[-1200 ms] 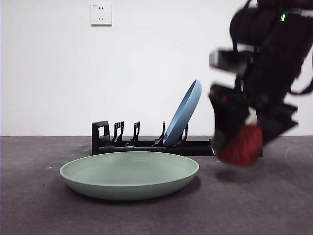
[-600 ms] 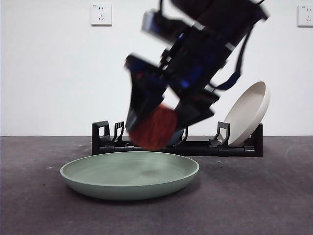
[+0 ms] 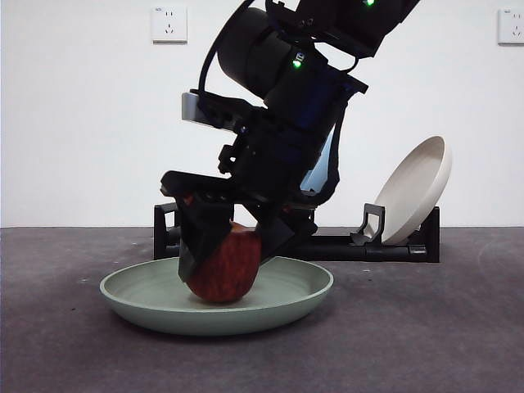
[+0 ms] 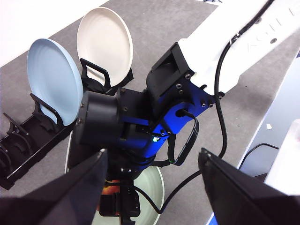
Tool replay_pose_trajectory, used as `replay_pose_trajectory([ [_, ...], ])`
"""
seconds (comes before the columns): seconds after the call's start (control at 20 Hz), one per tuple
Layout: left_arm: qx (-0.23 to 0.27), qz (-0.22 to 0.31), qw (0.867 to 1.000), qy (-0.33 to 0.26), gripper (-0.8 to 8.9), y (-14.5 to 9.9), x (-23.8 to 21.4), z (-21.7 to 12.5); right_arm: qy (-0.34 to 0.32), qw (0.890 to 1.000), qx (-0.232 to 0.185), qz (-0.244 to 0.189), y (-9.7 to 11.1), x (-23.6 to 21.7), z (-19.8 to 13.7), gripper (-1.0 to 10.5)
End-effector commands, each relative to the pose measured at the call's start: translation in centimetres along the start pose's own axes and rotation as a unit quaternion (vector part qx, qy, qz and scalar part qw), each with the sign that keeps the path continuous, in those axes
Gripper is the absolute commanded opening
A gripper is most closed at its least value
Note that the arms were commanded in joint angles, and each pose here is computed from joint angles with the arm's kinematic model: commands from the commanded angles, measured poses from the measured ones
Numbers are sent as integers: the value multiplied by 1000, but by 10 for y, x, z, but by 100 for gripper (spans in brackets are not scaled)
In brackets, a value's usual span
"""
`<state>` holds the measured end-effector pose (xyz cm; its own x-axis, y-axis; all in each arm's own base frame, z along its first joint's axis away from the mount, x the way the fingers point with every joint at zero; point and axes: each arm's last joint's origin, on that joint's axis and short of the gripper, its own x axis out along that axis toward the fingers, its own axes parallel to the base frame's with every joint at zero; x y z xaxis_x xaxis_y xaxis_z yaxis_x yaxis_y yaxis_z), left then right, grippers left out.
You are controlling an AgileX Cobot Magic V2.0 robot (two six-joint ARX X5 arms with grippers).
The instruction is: Take the green plate from the plate rack,put the plate on the table,take the apple from the table,put the apple in the plate
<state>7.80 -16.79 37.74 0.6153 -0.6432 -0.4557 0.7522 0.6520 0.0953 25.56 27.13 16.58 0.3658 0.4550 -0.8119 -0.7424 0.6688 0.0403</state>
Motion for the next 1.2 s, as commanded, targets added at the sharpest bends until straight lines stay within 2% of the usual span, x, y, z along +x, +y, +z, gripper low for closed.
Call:
replay_pose_trajectory([
  [0.05,-6,-2,1000,-3,328,0,0,1,18,1000,-12,-2,1,2,-4,-17],
  [0.15,-5,-2,1000,-1,328,0,0,0,20,1000,-16,1,1,2,-5,15],
  [0.2,-4,-2,1000,1,328,0,0,0,19,1000,-15,0,1,2,-4,134],
  [0.3,-3,-1,1000,4,328,0,0,-1,19,1000,-13,0,1,2,-4,508],
  [0.35,-3,-1,1000,5,328,0,0,-1,19,1000,-9,0,1,2,-4,602],
  [0.4,-3,-1,1000,5,328,0,0,-1,18,1000,-4,0,1,2,-4,631],
  [0.65,0,1,1000,14,328,0,0,-3,1,1000,-5,0,1,-8,1,631],
  [0.85,1,1,1000,15,328,0,0,-3,-14,1000,2,0,3,-39,7,631],
  [1.2,13,2,999,42,311,0,-1,-8,48,999,5,4,8,-149,-17,626],
])
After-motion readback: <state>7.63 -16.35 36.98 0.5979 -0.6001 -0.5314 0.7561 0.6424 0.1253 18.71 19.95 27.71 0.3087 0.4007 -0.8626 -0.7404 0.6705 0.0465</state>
